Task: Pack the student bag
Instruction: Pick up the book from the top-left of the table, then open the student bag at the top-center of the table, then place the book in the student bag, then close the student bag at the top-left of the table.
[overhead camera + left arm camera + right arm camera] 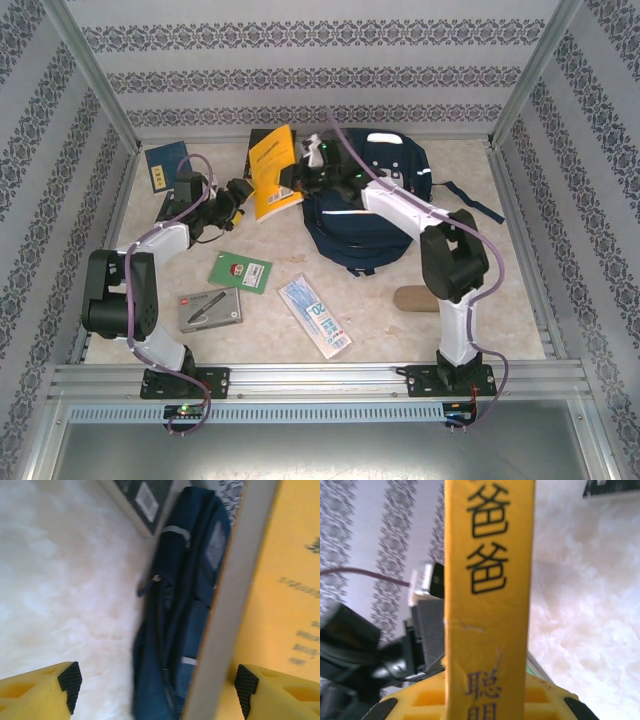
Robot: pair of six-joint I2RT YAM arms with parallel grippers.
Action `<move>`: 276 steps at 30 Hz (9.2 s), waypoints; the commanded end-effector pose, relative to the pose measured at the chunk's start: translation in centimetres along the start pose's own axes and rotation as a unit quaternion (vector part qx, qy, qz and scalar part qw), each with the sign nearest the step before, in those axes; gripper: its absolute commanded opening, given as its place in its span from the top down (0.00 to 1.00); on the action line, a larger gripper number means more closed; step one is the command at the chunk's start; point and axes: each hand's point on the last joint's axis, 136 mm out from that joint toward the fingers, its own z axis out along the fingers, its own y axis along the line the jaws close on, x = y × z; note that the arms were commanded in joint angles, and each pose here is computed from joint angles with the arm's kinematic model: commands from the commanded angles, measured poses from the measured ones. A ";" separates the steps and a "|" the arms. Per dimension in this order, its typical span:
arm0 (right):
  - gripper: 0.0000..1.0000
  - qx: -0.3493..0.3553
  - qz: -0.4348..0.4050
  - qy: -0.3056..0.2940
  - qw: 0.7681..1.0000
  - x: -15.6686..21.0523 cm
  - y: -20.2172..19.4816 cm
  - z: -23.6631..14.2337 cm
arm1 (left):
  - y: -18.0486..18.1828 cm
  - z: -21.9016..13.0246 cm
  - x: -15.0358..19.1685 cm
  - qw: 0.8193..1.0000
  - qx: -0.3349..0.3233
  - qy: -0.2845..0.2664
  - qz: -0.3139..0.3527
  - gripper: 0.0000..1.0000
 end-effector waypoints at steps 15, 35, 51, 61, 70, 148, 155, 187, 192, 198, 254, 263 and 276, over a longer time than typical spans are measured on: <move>1.00 -0.142 -0.025 -0.050 0.988 -3.4 7.2 -4.1 | -12.3 -2.9 0.1 0.983 0.185 -0.006 0.002 0.16; 1.00 -0.154 -0.047 -0.051 0.986 -3.4 8.4 -4.9 | -12.5 -3.2 0.4 0.989 0.142 -0.004 0.036 0.13; 1.00 -0.193 -0.018 -0.018 0.981 -2.8 8.2 -3.4 | -17.2 -4.9 0.7 0.969 0.245 0.011 0.039 0.40; 0.68 -0.163 -0.002 -0.012 0.987 -1.9 5.1 -3.0 | -17.1 -5.9 1.0 0.972 0.231 0.000 0.044 0.96; 0.42 0.017 0.014 -0.064 0.998 -1.1 -4.3 -7.3 | -16.4 -6.0 1.4 0.978 0.203 0.003 0.056 1.00; 1.00 0.359 -0.228 0.011 0.905 -4.4 -3.4 -13.5 | -7.1 -1.0 6.1 0.996 0.077 -0.039 0.022 1.00; 1.00 0.310 -0.162 0.011 0.937 -4.4 -1.9 -12.1 | -9.8 2.1 8.0 0.994 0.093 -0.049 0.042 1.00; 1.00 0.203 -0.045 0.014 0.978 -3.7 -0.6 -10.7 | -12.9 21.2 11.3 0.984 0.142 -0.110 0.011 1.00; 1.00 0.190 -0.033 0.008 0.981 -4.4 -0.4 -10.8 | -12.1 23.1 12.7 0.987 0.123 -0.098 0.016 0.77; 1.00 0.182 -0.027 0.000 0.983 -4.9 -0.2 -10.9 | -11.1 22.8 13.2 0.990 0.099 -0.091 0.028 0.35; 0.95 0.254 -0.013 -0.024 0.967 -6.4 -7.6 -12.0 | -5.9 10.6 12.9 0.964 -0.200 -0.017 0.174 0.04; 0.45 0.326 -0.066 -0.037 0.942 -6.2 -9.5 -12.5 | -5.1 1.9 9.7 0.939 -0.273 -0.043 0.203 0.01; 0.02 0.382 -0.134 -0.095 0.910 -7.1 -7.9 -13.4 | -5.4 -5.7 5.3 0.929 -0.274 -0.079 0.237 0.00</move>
